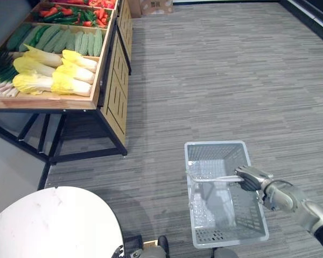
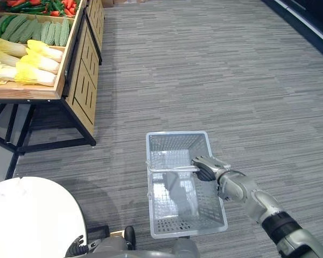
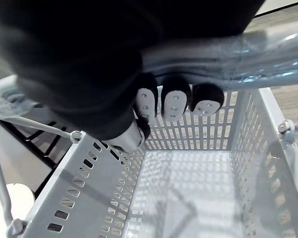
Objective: Pick vegetable in the basket
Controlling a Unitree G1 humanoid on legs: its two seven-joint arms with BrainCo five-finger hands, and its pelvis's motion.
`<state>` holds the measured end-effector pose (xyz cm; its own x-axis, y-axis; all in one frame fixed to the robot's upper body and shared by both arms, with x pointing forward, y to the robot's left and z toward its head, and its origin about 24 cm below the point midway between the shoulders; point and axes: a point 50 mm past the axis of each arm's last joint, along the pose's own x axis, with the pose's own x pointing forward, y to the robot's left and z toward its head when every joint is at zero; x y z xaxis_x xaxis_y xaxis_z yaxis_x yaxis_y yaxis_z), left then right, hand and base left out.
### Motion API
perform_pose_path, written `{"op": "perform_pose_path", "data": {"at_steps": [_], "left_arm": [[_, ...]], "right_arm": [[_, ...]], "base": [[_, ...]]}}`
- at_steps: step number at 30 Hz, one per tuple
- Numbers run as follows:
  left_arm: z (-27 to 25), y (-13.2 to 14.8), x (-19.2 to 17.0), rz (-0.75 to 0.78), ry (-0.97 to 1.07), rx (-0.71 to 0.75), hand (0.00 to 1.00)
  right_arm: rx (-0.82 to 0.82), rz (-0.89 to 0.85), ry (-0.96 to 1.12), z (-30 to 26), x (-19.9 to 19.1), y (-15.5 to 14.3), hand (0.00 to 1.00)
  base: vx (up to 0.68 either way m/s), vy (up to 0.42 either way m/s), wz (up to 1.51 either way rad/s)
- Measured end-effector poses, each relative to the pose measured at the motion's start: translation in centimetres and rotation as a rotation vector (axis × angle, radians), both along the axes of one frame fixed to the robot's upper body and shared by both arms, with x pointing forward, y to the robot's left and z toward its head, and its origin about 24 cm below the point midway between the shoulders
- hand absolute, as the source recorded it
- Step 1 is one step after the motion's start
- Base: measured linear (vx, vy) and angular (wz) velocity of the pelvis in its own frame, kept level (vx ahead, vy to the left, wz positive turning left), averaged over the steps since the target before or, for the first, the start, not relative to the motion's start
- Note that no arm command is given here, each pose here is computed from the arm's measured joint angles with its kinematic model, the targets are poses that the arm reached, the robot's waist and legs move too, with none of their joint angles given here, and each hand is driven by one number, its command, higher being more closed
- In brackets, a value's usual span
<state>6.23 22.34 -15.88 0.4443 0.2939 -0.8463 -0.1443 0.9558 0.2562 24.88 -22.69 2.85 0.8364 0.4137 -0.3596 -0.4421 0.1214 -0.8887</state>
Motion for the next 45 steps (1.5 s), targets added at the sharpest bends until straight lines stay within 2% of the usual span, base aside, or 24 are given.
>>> {"op": "perform_pose_path", "data": {"at_steps": [7,14,17,19,21,28,32,34,35,40,45], "left_arm": [[0.2,0.9,0.0,-0.021,0.007,0.028,0.0],[0.4,0.7,1.7,-0.04,-0.016,0.022,0.0],[0.4,0.8,1.6,-0.029,-0.02,0.024,0.0],[0.3,-0.1,1.5,-0.04,-0.025,0.008,0.0],[0.1,-1.3,1.7,-0.044,-0.033,-0.022,0.0],[0.7,-0.5,2.5,-0.02,-0.081,-0.003,0.0],[1.2,-0.4,3.7,-0.026,-0.129,0.003,0.0],[1.0,-0.7,3.1,-0.026,-0.108,-0.003,0.0],[0.7,-1.1,2.2,-0.028,-0.086,-0.011,0.0],[0.8,-0.5,2.2,0.004,-0.084,0.011,0.0],[0.8,1.0,1.1,0.034,-0.057,0.05,0.0]], "right_arm": [[0.078,-0.189,-0.035,-0.2,-0.4,-2.0,1.0],[0.131,-0.233,-0.026,-1.4,-0.6,-1.6,1.0],[0.143,-0.299,-0.045,-1.3,-0.7,-2.6,1.0],[0.129,-0.393,-0.032,-1.8,-1.9,-4.5,1.0],[0.122,-0.402,-0.042,-1.5,-1.6,-4.7,1.0],[0.114,-0.465,-0.016,-2.3,-3.0,-5.8,1.0],[0.124,-0.506,-0.04,-1.8,-2.8,-6.5,1.0],[0.123,-0.516,-0.029,-2.0,-3.0,-6.5,1.0],[0.124,-0.519,-0.029,-2.1,-3.1,-6.5,1.0],[0.17,-0.473,-0.018,-3.0,-2.0,-4.3,1.0],[0.255,-0.388,0.017,-4.3,-1.8,-0.5,1.0]], "base": [[0.03,0.042,0.07],[0.24,-0.062,0.26],[0.58,-0.34,0.66],[0.56,-0.362,0.75],[0.64,-0.394,0.18],[0.59,-0.275,0.2],[0.4,0.039,0.15],[0.49,0.209,0.09],[0.47,0.218,-0.2],[0.44,0.145,0.02],[0.3,0.137,-0.11]]}}
